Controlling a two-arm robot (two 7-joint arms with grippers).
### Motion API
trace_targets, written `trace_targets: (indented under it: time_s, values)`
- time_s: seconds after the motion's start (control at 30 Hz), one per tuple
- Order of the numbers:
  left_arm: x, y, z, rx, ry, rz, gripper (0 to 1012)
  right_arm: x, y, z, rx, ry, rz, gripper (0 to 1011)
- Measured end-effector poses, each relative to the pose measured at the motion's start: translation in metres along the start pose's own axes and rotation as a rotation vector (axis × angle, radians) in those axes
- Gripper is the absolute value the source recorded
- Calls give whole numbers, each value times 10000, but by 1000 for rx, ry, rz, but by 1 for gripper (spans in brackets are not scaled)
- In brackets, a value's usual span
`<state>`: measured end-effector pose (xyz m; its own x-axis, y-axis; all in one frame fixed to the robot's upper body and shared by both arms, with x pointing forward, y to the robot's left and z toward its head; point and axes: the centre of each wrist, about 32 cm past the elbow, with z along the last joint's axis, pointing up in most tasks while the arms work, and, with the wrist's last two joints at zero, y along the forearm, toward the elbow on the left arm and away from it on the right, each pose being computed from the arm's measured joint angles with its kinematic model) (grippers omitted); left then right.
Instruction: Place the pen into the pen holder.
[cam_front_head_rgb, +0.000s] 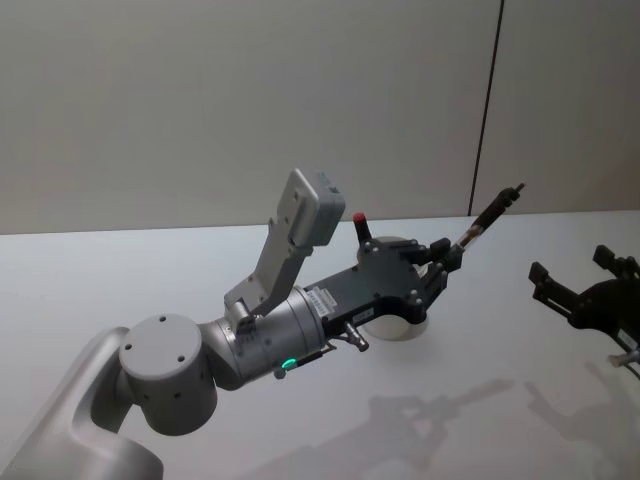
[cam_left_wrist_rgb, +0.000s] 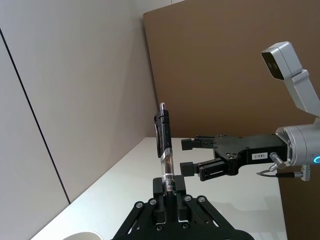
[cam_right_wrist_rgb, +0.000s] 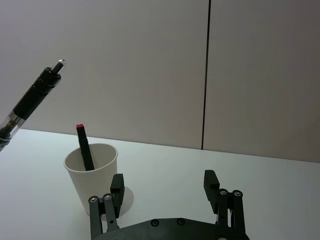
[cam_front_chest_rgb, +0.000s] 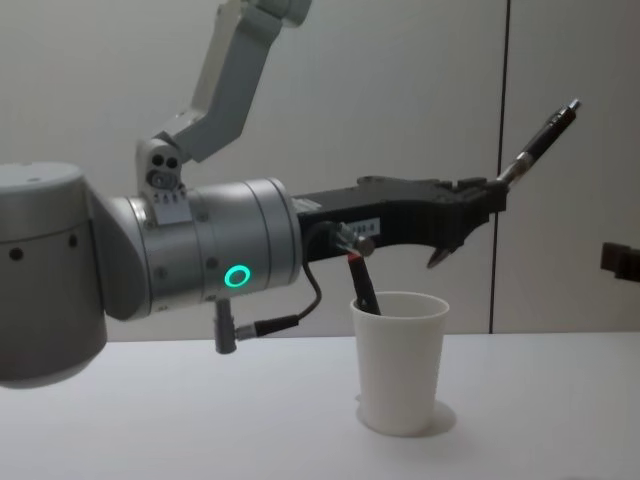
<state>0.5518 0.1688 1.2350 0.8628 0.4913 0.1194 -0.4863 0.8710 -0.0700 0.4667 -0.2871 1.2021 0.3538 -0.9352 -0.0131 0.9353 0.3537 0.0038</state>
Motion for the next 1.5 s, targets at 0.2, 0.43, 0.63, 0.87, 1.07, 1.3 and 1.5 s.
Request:
trace_targets:
  time_s: [0.2,0.43,0.63,0.87,1.07,1.3,1.5]
  values:
    - [1,-3,0,0,0,-1,140,8,-18,8,17,-3,17,1001]
    - [0,-7,-1,-1,0,-3,140,26,-73,19,57,25,56,1001]
    - [-1,-11,0,-1,0,-4,140,31,-142,15,93,75,101,1001]
    - [0,-11,1,-1,0,-4,140,24,-234,5,132,136,149,1001]
    - [0,-11,1,-1,0,-4,140,4,-301,18,167,192,186,1001]
    - [0,-11,1,-1,0,-4,140,-40,-336,52,197,253,214,1002]
    - [0,-11,1,-1,0,-4,140,-93,-329,89,208,306,227,1002]
